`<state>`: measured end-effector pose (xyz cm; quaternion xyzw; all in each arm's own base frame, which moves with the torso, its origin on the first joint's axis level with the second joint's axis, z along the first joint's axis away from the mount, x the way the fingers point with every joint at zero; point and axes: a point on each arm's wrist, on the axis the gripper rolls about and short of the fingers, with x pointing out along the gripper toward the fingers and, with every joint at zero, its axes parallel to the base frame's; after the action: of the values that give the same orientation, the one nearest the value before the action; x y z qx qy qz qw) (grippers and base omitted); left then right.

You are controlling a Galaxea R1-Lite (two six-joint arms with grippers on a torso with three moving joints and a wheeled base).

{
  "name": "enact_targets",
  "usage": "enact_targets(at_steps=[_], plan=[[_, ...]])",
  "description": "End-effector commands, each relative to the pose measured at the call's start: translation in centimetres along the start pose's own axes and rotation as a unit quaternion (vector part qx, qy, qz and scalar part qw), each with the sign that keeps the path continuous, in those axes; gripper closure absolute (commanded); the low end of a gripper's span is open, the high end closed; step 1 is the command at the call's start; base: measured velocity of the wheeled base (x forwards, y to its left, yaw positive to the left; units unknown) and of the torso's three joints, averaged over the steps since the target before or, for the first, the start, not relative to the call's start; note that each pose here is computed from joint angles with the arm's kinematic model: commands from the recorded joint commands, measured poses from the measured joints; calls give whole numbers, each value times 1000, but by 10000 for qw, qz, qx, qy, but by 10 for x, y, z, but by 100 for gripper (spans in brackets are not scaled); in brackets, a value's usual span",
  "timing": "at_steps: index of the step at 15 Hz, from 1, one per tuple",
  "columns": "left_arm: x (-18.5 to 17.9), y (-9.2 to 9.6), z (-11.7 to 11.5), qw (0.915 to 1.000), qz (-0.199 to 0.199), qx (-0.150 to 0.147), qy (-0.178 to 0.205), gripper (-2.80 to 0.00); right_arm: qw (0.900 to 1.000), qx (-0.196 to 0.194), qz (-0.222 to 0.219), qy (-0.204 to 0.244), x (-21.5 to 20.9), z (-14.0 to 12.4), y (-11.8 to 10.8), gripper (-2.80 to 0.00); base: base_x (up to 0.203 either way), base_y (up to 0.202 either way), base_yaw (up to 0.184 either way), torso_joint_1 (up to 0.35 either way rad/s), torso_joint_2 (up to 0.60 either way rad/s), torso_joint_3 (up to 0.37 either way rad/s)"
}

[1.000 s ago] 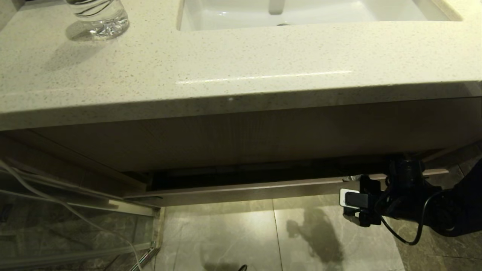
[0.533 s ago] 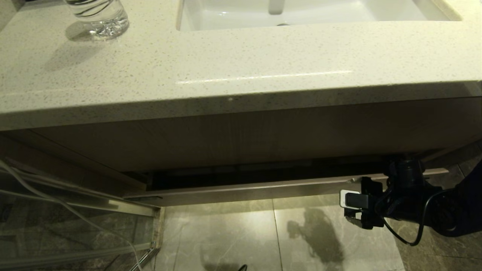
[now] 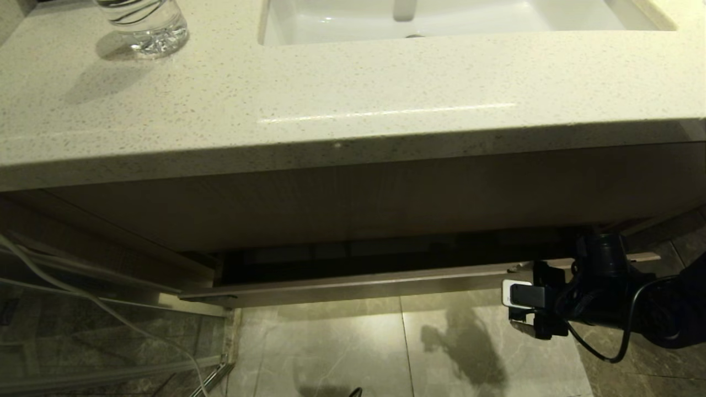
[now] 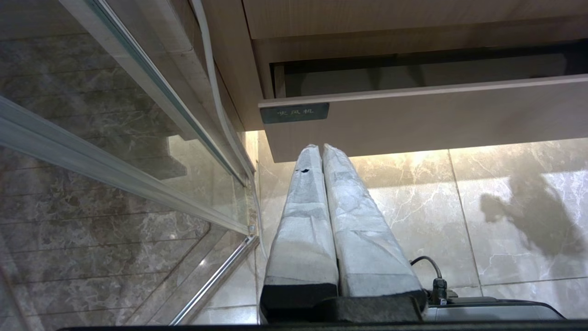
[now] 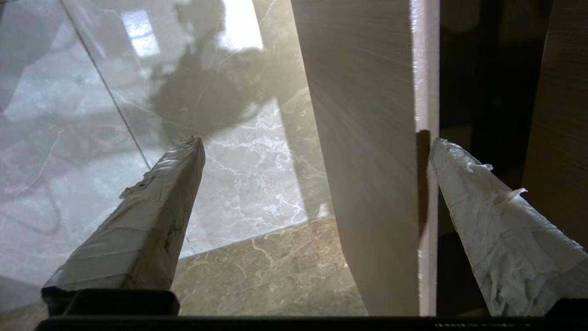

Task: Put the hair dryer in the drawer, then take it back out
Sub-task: Pull open the drawer

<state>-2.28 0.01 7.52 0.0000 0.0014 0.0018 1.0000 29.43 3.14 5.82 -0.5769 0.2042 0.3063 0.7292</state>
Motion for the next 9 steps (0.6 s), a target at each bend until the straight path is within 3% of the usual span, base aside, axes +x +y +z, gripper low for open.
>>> enact_targets(at_steps=[1,7,9], plan=[[0,0,0,10000,-3,0,2,0,9999,-80,-125,-49,-11,3,-5,-280,0,0,0,0,0,0],[0,0,0,10000,-3,0,2,0,10000,-33,63,-12,-49,7,0,-280,0,0,0,0,0,0],[0,0,0,10000,-3,0,2,0,10000,-50,-70,-22,-59,9,-3,-280,0,0,0,0,0,0]])
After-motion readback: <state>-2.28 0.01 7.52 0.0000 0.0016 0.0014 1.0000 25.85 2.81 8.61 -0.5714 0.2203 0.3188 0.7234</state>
